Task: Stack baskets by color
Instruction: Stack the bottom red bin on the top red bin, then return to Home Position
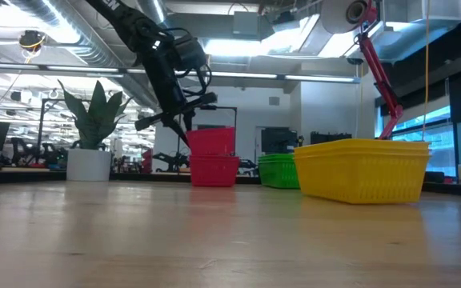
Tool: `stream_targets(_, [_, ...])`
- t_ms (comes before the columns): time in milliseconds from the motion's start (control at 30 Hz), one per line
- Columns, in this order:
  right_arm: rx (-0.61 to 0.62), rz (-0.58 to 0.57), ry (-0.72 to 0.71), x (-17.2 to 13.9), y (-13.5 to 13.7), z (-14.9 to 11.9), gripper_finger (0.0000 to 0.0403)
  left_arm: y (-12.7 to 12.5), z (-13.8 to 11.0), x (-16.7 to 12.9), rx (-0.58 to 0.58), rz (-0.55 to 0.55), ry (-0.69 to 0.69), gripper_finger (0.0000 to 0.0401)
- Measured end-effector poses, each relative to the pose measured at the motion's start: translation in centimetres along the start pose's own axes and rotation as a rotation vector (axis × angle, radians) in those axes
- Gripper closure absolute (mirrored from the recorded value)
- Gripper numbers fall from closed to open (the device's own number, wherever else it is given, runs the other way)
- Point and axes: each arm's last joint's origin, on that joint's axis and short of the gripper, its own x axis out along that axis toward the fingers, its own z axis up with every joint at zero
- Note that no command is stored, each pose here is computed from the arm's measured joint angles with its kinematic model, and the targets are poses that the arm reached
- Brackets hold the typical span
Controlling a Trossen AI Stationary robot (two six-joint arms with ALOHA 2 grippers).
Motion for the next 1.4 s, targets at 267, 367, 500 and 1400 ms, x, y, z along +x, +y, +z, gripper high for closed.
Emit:
stream_targets(267, [0.001, 0.0, 0.0, 0.0, 0.0, 0.0, 0.0247, 0.0, 0.0, 0.0, 0.016, 0.005, -0.012, 0.0348])
stream_targets(367, [0.0, 0.0, 0.0, 0.0, 0.0, 0.0, 0.0247, 0.1, 0.1, 0.0, 0.041, 0.019, -0.041, 0.0347])
stream_targets(500, [0.0, 0.0, 0.0, 0.0, 0.0, 0.0, 0.0247, 0.1, 0.1, 0.0, 0.047, 0.021, -0.045, 0.035])
stream_targets(1400, [0.041, 0.016, -0.056, -1.5, -1.4, 0.3, 0.0393, -2.2, -3.7, -11.0, 0.858, -0.385, 0.062, 0.0401])
